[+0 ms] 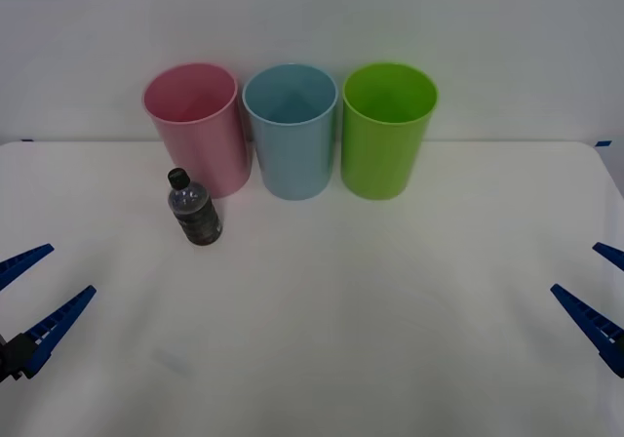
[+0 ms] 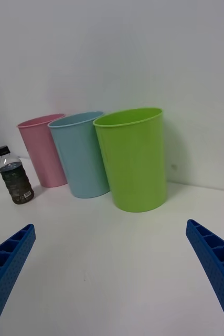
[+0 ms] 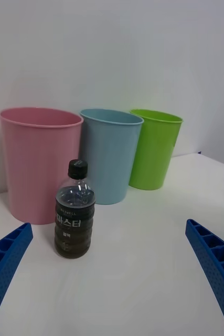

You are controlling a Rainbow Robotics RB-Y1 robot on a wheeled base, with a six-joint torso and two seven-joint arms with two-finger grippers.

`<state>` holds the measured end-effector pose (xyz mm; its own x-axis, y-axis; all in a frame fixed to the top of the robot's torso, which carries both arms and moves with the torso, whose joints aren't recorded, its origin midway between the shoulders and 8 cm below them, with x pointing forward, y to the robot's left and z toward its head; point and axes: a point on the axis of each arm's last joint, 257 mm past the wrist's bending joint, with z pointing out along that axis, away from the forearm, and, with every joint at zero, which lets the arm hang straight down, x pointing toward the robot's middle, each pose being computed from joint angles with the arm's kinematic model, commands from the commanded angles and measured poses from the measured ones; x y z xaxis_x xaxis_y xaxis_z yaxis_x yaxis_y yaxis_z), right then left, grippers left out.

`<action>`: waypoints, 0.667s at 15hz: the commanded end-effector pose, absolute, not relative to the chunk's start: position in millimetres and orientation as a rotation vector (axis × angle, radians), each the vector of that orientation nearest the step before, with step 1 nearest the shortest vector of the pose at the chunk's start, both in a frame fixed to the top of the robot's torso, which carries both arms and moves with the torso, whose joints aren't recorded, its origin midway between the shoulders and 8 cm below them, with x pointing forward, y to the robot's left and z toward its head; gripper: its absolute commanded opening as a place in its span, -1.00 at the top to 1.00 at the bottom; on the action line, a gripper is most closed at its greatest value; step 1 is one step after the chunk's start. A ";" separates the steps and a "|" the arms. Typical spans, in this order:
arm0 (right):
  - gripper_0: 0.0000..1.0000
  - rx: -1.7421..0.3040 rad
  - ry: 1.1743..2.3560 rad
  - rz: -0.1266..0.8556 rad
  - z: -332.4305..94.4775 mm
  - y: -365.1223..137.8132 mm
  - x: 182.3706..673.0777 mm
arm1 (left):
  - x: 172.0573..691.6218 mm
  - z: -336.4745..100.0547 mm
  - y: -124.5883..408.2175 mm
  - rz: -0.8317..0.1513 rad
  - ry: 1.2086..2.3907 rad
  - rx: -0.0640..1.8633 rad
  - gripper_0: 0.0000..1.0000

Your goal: Grasp the object on the table and drop it into the matching bin: aluminum can to the light blue bin, PET bottle to the pink bin.

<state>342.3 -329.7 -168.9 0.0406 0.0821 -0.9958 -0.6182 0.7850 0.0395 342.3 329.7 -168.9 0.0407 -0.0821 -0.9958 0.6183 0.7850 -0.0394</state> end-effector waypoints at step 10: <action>-1.00 -0.465 1.441 0.567 -168.9 -329.7 342.3 | 348.6 -197.0 322.0 -0.531 1.494 0.476 -1.00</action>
